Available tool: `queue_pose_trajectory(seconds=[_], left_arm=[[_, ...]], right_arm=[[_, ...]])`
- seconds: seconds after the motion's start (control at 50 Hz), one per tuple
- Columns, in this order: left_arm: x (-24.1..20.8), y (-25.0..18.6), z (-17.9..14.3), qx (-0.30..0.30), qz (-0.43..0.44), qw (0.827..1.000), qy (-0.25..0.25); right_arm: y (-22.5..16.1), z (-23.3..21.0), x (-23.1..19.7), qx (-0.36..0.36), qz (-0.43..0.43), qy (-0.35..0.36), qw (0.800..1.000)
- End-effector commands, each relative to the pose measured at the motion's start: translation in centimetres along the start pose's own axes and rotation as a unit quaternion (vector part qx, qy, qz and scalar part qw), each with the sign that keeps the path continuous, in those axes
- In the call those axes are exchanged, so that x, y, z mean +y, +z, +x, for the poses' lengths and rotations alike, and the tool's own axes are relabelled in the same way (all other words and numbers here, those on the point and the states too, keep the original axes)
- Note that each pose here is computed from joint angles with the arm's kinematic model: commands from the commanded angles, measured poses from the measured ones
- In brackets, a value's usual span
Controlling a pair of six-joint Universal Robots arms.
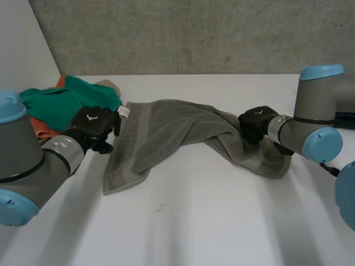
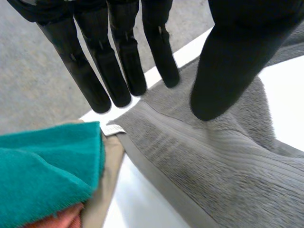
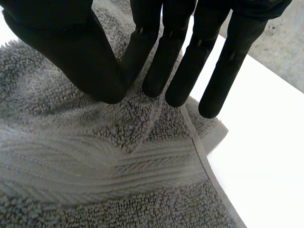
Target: Fold the laundry.
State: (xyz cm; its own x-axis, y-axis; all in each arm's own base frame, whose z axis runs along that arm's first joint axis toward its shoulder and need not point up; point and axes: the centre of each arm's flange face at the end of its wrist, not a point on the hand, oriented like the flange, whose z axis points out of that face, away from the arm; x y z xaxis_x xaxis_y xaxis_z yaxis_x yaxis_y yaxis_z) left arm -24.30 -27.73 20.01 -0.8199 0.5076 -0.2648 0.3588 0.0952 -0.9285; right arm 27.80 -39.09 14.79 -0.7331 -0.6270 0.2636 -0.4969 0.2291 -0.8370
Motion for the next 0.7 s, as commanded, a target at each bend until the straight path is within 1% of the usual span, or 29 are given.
queue_pose_trajectory(seconds=[0.02,0.14,0.3,0.5,0.62,0.7], left_arm=[[1.2,-0.6,1.1,0.016,-0.049,0.998,-0.022],[2.9,0.0,1.6,0.02,-0.078,0.996,-0.034],[4.8,1.6,1.8,0.018,-0.099,0.994,-0.032],[6.3,3.6,2.2,0.028,-0.111,0.993,0.008],[5.6,4.0,1.9,0.022,-0.101,0.994,0.019],[3.5,3.5,1.2,0.001,-0.074,0.997,0.018]], right_arm=[[-0.5,-0.4,-0.3,0.003,0.026,-0.008,1.0],[-1.1,-0.4,-0.4,0.008,0.029,-0.016,0.999],[-2.1,-0.2,-0.8,0.014,0.034,-0.014,0.999],[-3.7,-0.5,-0.2,0.016,0.037,-0.016,0.999],[-4.4,-0.4,0.0,0.025,0.047,-0.021,0.998],[-5.0,-0.2,0.0,0.029,0.052,-0.017,0.998]])
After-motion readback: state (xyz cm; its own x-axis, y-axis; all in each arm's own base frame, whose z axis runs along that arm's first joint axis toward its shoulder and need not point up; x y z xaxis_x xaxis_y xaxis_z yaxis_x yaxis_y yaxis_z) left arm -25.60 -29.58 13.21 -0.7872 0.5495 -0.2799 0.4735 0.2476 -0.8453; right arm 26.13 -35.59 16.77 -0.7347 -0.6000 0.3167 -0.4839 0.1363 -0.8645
